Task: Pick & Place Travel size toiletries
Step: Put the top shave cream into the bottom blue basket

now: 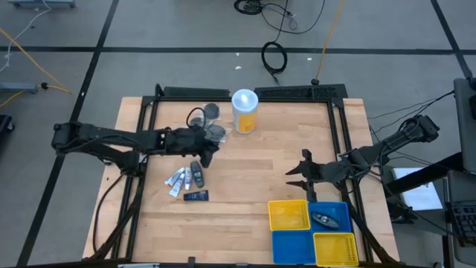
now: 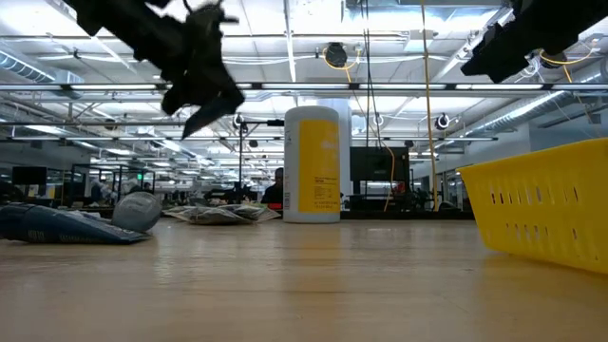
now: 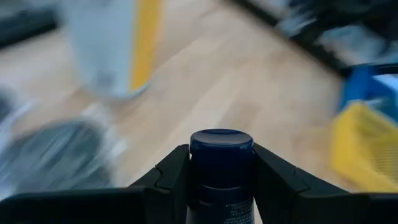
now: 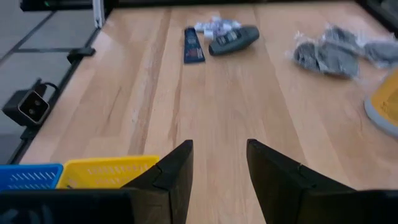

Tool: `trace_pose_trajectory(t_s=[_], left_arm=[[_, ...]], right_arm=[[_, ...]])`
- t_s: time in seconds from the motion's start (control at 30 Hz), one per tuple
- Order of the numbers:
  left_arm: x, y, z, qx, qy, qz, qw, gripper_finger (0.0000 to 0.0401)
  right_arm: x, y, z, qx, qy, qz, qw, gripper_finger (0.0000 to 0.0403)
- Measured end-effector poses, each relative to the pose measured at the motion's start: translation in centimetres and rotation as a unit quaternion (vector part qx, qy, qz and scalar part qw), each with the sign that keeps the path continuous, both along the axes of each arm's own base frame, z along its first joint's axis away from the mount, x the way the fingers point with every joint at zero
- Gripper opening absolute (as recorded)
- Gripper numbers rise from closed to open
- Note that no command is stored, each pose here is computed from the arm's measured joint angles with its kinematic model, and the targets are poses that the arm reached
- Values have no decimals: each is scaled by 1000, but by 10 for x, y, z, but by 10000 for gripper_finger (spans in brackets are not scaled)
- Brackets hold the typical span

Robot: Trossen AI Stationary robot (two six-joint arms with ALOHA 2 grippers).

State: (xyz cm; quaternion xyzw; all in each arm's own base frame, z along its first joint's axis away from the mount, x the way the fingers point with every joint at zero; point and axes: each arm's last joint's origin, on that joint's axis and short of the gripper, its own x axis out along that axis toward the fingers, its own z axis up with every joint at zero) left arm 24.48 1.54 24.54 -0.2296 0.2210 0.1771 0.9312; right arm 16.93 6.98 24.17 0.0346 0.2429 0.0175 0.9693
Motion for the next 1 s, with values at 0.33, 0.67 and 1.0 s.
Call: trace_pose_trajectory(t_s=[0.33,0.67,1.0], left_arm=[[14,-29,38,104,-192,-113,969,136],[34,-51,48,193,-334,-215,897,136],[84,-57,34,220,-374,-277,857,136]], right_arm=[[5,2,12,-18,-67,22,997,141],[10,0,23,-35,-123,23,991,141],[20,-14,23,-55,-135,-12,989,141]])
